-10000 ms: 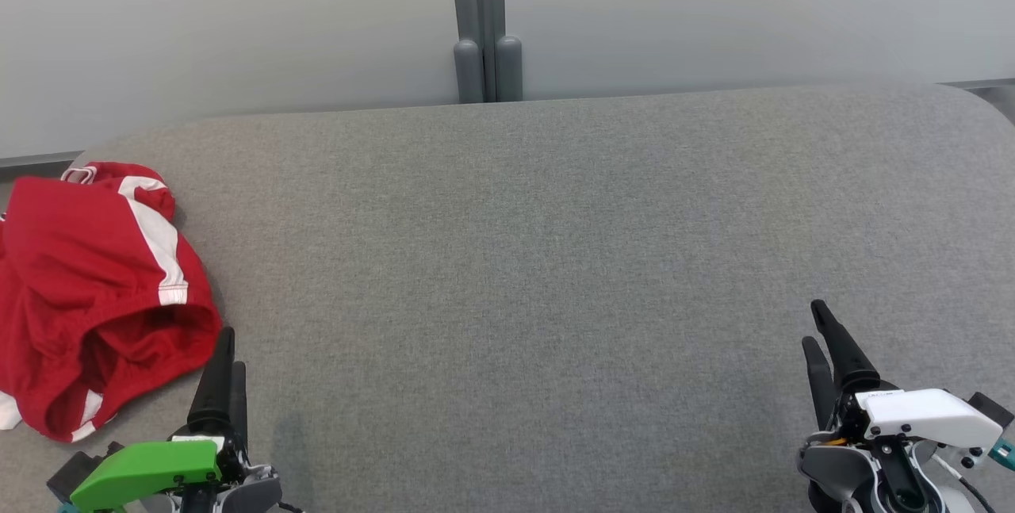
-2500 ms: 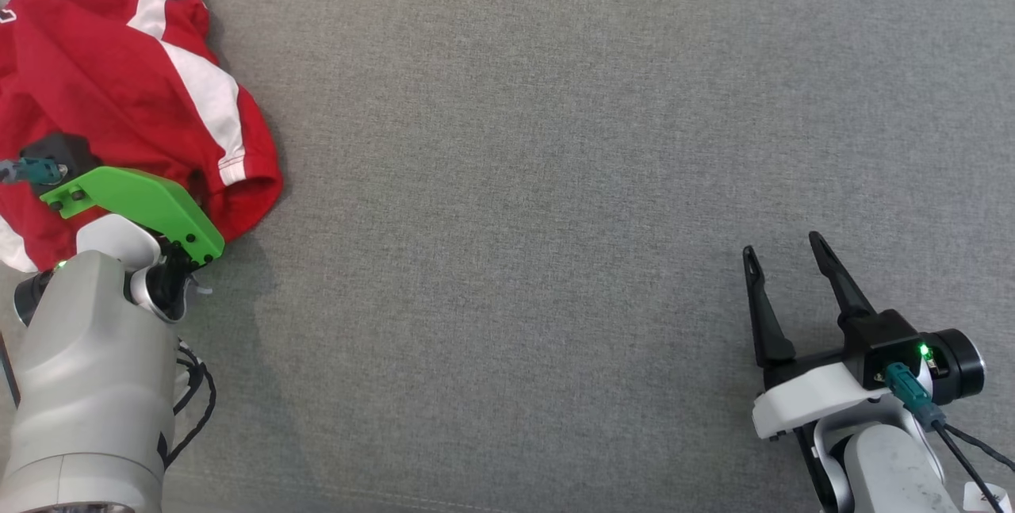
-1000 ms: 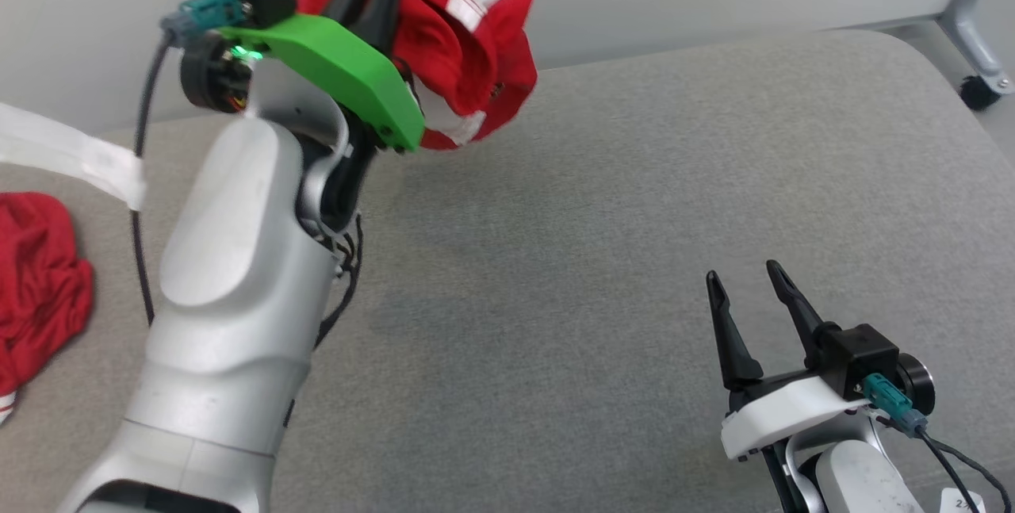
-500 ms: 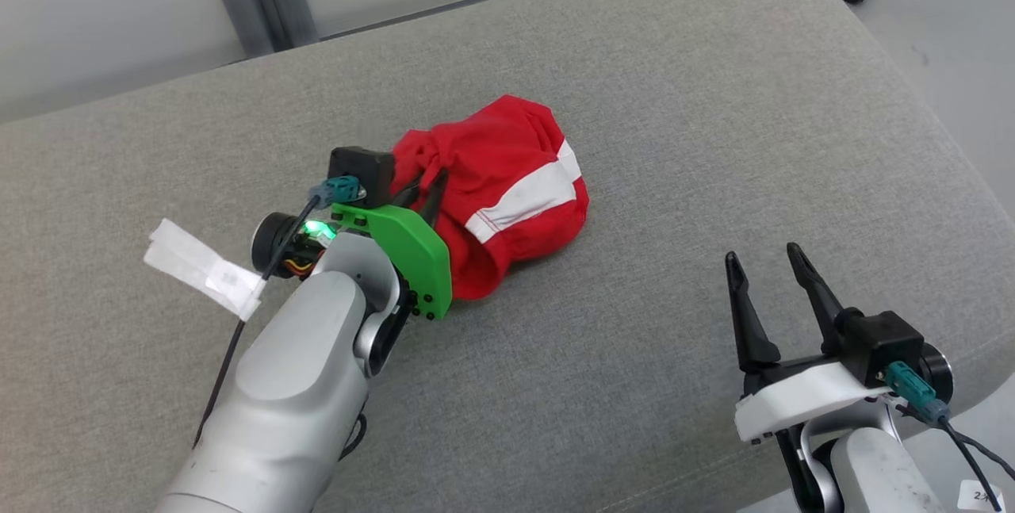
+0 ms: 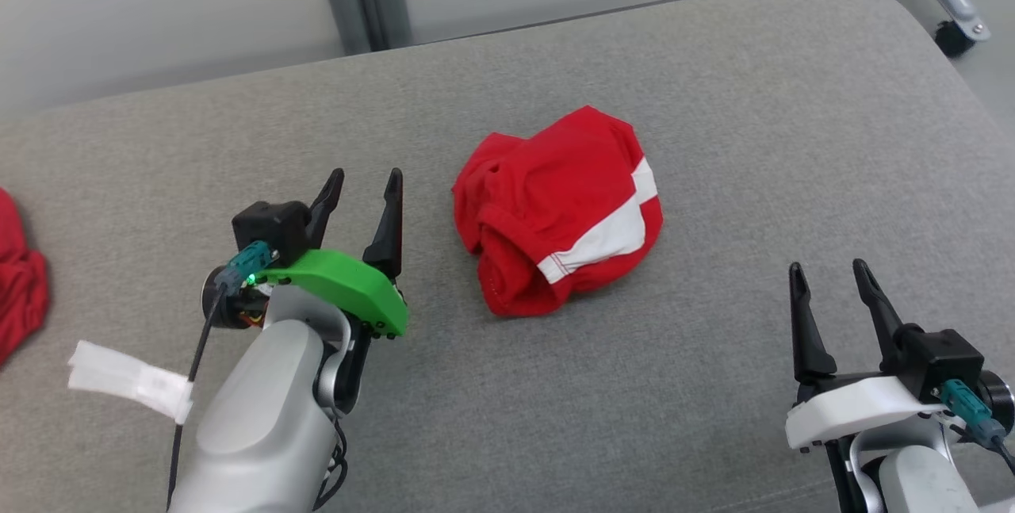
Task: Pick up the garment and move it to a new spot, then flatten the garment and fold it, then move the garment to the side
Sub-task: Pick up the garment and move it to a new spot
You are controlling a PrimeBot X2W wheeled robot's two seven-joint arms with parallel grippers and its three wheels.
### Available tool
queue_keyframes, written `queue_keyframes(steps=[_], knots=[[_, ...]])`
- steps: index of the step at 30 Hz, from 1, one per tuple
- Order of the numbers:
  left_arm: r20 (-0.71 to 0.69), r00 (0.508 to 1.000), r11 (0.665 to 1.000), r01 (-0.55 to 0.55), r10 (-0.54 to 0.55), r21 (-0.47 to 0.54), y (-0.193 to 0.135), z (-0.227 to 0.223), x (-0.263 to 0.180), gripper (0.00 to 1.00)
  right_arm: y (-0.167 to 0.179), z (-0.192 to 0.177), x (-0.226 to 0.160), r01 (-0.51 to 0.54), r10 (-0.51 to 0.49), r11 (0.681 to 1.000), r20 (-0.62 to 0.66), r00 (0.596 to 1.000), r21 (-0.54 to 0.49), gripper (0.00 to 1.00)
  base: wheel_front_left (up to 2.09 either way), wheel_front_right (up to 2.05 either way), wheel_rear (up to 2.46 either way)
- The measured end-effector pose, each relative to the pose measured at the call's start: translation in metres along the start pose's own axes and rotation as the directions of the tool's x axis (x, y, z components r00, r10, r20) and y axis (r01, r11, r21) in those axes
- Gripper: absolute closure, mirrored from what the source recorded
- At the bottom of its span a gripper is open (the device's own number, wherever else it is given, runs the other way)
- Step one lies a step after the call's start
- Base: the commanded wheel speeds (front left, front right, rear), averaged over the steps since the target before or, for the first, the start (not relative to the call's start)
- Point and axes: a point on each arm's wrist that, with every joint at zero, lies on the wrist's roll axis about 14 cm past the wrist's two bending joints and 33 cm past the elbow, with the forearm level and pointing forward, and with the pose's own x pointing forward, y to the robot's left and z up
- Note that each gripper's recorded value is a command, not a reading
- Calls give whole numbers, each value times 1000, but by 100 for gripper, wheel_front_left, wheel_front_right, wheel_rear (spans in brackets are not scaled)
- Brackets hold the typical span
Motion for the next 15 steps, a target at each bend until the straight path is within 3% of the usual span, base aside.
queue_keyframes(steps=[6,15], knots=[[164,979,993,-121,121,-14,40,41,-53,0,16,8,6,-50,49,999,31,998,9,0,0,0,0],[231,941,968,-253,246,-2,67,39,-130,0,45,24,6,-138,139,990,78,987,-24,0,0,0,0]])
